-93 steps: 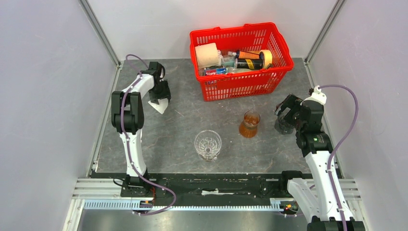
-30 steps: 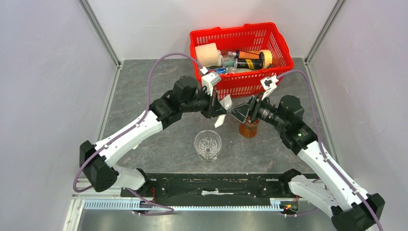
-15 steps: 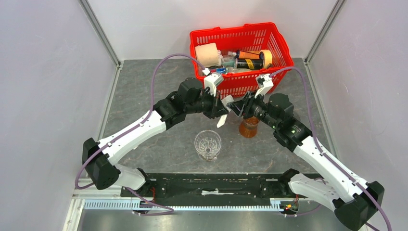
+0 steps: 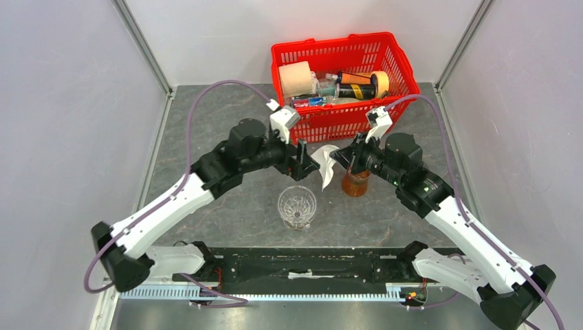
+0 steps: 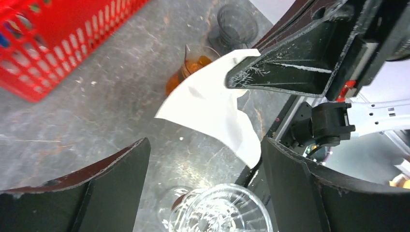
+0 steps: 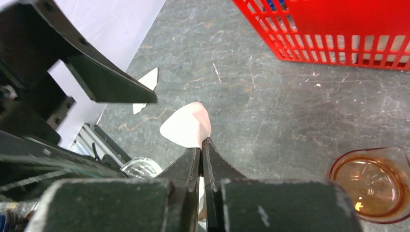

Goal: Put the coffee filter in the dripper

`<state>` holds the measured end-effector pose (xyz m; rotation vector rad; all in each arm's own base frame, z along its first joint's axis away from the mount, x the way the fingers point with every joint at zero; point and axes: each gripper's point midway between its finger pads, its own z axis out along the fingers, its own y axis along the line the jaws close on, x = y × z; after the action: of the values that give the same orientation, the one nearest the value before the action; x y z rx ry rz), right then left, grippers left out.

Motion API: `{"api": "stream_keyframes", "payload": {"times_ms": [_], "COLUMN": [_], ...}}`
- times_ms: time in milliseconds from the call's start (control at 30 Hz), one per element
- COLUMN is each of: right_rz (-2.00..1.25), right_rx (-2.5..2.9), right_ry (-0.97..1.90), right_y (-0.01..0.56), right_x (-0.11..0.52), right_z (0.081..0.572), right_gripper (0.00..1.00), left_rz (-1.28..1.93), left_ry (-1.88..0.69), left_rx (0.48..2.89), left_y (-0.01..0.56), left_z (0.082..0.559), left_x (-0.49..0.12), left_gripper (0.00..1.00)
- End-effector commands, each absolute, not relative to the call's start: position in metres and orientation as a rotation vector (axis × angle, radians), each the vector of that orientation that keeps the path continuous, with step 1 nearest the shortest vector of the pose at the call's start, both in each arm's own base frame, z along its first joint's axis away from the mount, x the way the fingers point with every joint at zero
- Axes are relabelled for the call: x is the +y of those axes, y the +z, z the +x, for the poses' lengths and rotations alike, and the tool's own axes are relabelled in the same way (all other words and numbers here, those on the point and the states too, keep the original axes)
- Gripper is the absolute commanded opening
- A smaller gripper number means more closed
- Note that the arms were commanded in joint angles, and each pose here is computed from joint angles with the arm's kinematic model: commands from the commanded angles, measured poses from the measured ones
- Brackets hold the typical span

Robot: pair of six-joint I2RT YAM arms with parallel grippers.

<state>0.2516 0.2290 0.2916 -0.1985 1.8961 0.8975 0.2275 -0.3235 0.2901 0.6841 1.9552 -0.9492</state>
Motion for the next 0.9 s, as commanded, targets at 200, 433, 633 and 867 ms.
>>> {"api": "stream_keyframes", "payload": {"times_ms": [200,433,633,867], "right_rz": [-0.553,-0.65,-0.655,-0.492], "right_rx": [1.779,1.714,1.705,1.737], "right_ry": [1.167,1.213,1.198,0.917], "right_y": [0.35,0.369,0.371,0.358], "right_x": [0.254,0.26,0.259,0.215], "right_z": [0.191,0.182,0.183,0.198], "right_gripper": [0.06,0.07,0.13,0.97], "left_rz": [0.973,1.079,1.085,1.061], "left_ry": [-0.948,-1.057,-1.089,-1.081], "left_rx": [1.659,1.609,1.603,1.563], "left_y": [0.326,0.322,0.319,0.323], "left_z": [0.216,0.197,0.192,0.189], "left_x": [-0.305,-0.313,-0.315,-0.309], "left_gripper": [0.92,0.82,0.1,0.02]}}
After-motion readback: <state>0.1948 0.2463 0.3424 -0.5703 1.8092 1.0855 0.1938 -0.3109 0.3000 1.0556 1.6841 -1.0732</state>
